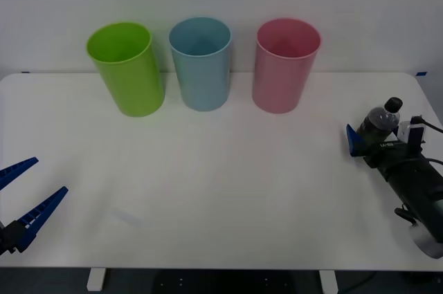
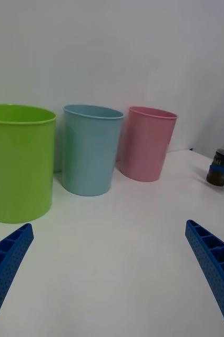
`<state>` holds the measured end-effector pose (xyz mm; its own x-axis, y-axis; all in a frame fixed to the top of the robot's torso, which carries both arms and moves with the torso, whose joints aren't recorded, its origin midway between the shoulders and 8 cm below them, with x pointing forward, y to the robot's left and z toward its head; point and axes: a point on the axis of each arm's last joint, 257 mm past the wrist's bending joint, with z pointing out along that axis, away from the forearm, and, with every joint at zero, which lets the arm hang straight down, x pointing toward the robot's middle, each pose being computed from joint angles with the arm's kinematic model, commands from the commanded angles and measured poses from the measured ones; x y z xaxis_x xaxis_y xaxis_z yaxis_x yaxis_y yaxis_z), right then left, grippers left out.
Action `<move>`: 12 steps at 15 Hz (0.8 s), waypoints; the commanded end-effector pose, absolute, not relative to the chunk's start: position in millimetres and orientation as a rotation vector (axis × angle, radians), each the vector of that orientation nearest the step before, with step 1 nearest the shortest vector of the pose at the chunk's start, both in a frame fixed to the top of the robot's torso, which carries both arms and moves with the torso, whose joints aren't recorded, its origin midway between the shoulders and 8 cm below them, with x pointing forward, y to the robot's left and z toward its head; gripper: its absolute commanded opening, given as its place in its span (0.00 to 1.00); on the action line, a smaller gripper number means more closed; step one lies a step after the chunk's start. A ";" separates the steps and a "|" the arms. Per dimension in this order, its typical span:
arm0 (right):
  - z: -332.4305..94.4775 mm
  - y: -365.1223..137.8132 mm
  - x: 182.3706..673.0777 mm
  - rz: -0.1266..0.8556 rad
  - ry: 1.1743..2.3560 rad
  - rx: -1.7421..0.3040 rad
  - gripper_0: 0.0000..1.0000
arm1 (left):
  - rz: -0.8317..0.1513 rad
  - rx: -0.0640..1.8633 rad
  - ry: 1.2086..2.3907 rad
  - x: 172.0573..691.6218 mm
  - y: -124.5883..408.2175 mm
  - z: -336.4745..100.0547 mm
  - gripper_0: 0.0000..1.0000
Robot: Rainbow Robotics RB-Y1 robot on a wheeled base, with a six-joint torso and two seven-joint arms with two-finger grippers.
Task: Grasp the object on the table and drop it into the matching bin: aluminum can to the light blue bin, PET bottle to the pink bin.
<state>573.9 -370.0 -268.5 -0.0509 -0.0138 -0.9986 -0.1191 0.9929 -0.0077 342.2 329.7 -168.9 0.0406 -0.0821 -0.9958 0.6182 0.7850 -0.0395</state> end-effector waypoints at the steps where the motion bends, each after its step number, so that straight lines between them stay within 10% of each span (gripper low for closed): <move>1: -268.0 -369.5 579.6 0.077 1.625 -0.101 1.00 | -0.567 0.465 1.441 342.3 329.7 -168.9 1.00; 6: -269.1 -369.6 580.4 0.067 1.630 -0.104 1.00 | -0.567 0.465 1.441 342.3 329.7 -168.9 1.00; 7: -269.1 -369.6 580.4 0.065 1.630 -0.106 0.39 | -0.567 0.465 1.441 342.3 329.7 -168.9 1.00; 8: -269.7 -370.7 579.8 0.062 1.631 -0.108 0.04 | -0.567 0.465 1.441 342.3 329.7 -168.9 1.00; 12: -268.4 -369.4 579.9 0.062 1.627 -0.115 0.00 | -0.567 0.465 1.441 342.3 329.7 -168.9 1.00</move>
